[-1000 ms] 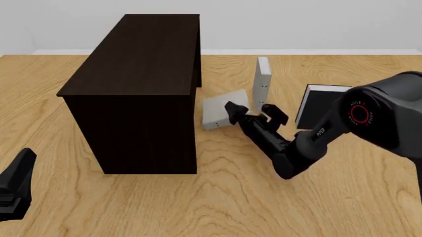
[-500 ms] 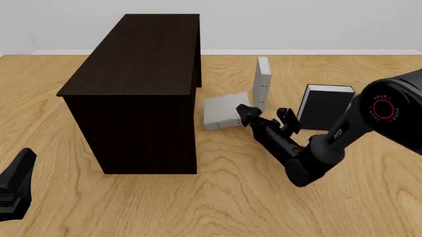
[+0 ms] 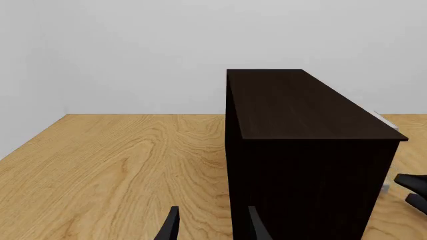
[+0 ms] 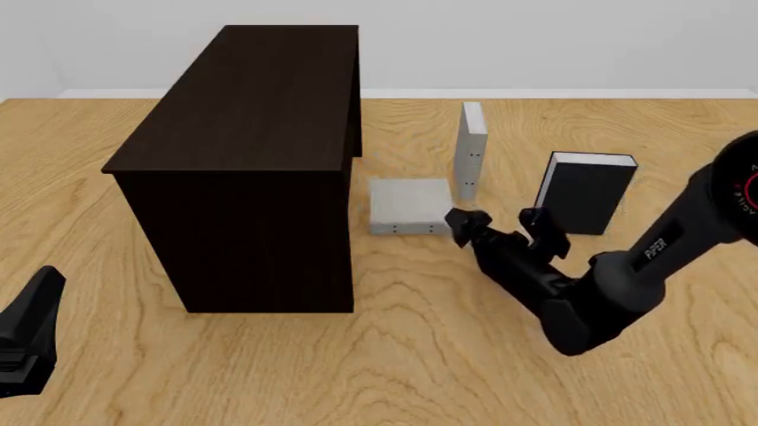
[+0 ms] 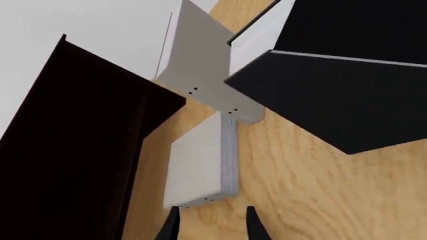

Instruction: Pick up the book on the right and place it under the cabinet shelf.

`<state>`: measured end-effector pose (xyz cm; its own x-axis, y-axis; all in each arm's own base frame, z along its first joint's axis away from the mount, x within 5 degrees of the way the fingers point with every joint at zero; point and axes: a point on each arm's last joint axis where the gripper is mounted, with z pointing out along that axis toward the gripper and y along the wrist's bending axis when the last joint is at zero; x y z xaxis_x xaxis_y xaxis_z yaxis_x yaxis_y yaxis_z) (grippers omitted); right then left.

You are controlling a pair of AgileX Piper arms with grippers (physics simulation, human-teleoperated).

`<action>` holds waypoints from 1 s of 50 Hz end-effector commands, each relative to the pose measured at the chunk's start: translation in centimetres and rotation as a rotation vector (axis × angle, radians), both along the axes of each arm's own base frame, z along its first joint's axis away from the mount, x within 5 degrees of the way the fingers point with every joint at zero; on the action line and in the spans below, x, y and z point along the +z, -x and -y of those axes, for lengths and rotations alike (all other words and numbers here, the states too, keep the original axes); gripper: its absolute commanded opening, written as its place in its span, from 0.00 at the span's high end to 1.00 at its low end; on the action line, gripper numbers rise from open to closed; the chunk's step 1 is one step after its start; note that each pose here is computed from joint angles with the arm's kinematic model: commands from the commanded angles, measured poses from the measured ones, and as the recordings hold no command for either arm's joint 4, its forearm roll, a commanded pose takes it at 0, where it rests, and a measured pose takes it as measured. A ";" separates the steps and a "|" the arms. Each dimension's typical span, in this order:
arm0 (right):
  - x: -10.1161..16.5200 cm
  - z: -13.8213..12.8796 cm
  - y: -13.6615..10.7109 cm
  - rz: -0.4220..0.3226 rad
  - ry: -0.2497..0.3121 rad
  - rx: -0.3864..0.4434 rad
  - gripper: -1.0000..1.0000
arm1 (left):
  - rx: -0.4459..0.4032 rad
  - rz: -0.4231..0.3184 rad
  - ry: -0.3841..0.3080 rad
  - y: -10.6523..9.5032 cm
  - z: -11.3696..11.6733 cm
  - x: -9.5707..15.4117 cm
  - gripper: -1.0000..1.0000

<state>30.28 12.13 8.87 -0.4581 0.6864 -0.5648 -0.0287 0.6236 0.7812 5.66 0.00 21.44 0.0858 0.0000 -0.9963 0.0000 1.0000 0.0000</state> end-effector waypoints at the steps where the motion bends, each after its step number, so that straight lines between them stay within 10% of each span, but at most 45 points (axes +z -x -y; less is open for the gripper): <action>1: 0.9 1.4 1.6 -0.064 0.053 -0.031 0.00 | 0.000 0.000 0.000 0.0 0.0 0.0 0.00; 50: 4.9 -1.0 -1.3 0.020 0.348 0.106 0.00 | 0.000 0.000 0.000 0.0 0.0 0.0 0.00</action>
<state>31.03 13.35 13.87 -0.4966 0.4373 -0.7497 -0.1227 0.8197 0.5595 5.66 0.00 21.44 0.0858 0.0000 -0.9963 0.0000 1.0000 0.0000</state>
